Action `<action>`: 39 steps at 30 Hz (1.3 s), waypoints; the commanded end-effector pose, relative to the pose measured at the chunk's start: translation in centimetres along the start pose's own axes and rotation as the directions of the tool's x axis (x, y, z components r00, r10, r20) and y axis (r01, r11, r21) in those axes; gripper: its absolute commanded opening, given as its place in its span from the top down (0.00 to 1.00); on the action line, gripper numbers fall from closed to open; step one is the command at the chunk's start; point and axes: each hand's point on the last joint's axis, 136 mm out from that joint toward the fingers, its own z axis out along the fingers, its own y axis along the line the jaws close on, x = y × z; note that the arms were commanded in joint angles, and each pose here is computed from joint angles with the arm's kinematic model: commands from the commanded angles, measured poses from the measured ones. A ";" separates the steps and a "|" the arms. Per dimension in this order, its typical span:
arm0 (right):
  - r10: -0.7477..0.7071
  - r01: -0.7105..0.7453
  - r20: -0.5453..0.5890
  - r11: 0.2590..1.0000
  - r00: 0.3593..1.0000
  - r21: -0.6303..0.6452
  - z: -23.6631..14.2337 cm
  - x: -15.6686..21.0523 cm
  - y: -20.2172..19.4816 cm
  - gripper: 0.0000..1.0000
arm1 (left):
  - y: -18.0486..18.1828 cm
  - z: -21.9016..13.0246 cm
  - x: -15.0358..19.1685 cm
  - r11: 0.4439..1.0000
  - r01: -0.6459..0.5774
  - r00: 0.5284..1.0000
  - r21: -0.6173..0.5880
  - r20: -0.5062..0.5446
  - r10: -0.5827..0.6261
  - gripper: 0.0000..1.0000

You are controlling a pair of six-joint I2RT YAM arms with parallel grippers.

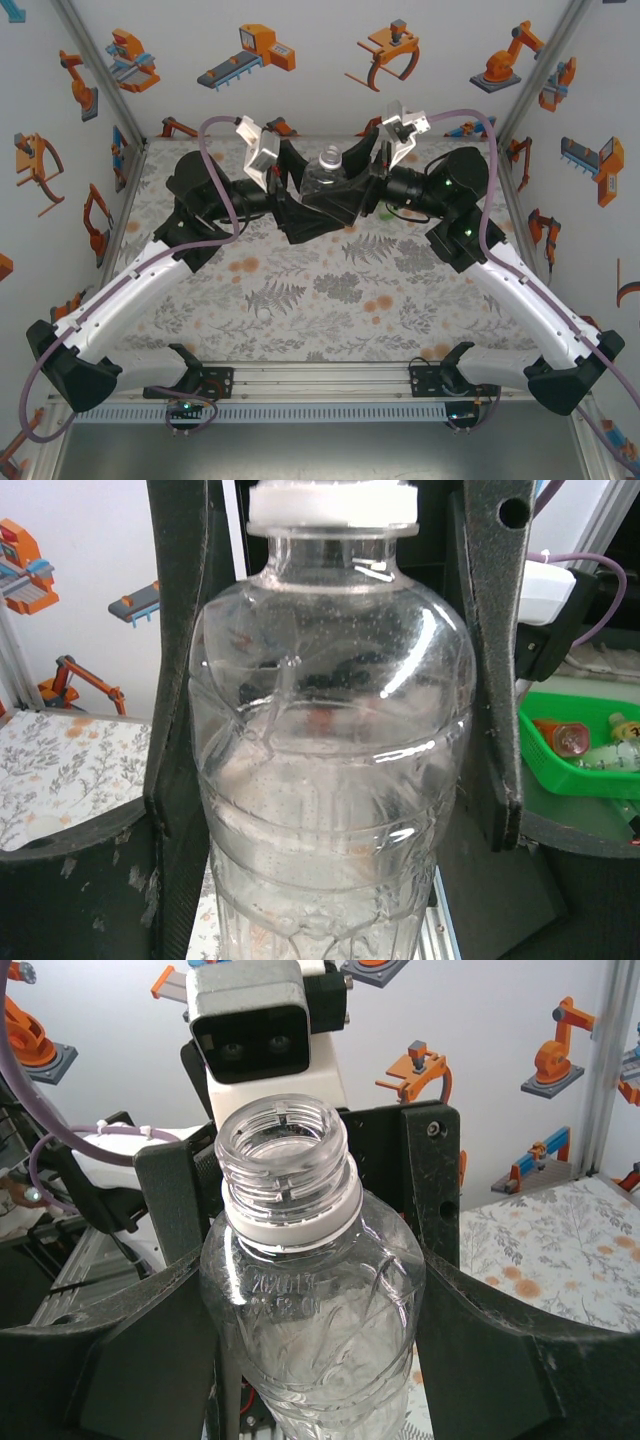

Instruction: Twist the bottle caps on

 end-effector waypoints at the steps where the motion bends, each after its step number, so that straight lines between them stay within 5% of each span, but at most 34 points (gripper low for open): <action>1: -0.037 0.037 0.044 0.999 0.998 -0.009 -0.4 -1.6 1.1 0.73 | -0.5 0.2 -0.8 0.999 -0.039 0.999 0.010 0.016 0.039 0.28; 8: -0.032 0.032 0.046 0.999 0.998 -0.008 -0.4 -1.6 1.2 0.72 | -0.6 0.2 -0.8 0.999 -0.047 0.999 0.011 0.013 0.047 0.45; 13: -0.037 0.037 0.035 0.999 0.999 0.017 -0.7 -1.9 1.2 0.34 | 0.0 -0.3 -0.5 0.997 -0.061 0.998 -0.048 0.001 0.061 0.58; 16: -0.063 0.061 0.022 0.996 0.998 0.062 -1.2 -2.0 1.0 0.26 | 0.2 -0.7 -0.1 0.994 -0.072 0.997 -0.085 -0.026 0.070 0.64; 25: -0.046 0.056 -0.049 0.969 0.998 0.241 -2.7 -0.8 -1.1 0.26 | 3.2 -3.9 0.6 0.966 -0.031 0.998 -0.258 -0.060 0.016 0.99; 32: 0.083 0.002 -0.190 0.913 0.978 0.408 -3.3 5.2 -3.0 0.32 | 6.1 -8.1 2.5 0.916 0.021 0.990 -0.400 -0.122 -0.076 1.00; 39: 0.289 -0.028 -0.377 0.823 0.880 0.567 -3.5 15.9 -4.4 0.38 | 8.6 -13.7 6.1 0.816 0.010 0.978 -0.577 -0.167 -0.129 0.96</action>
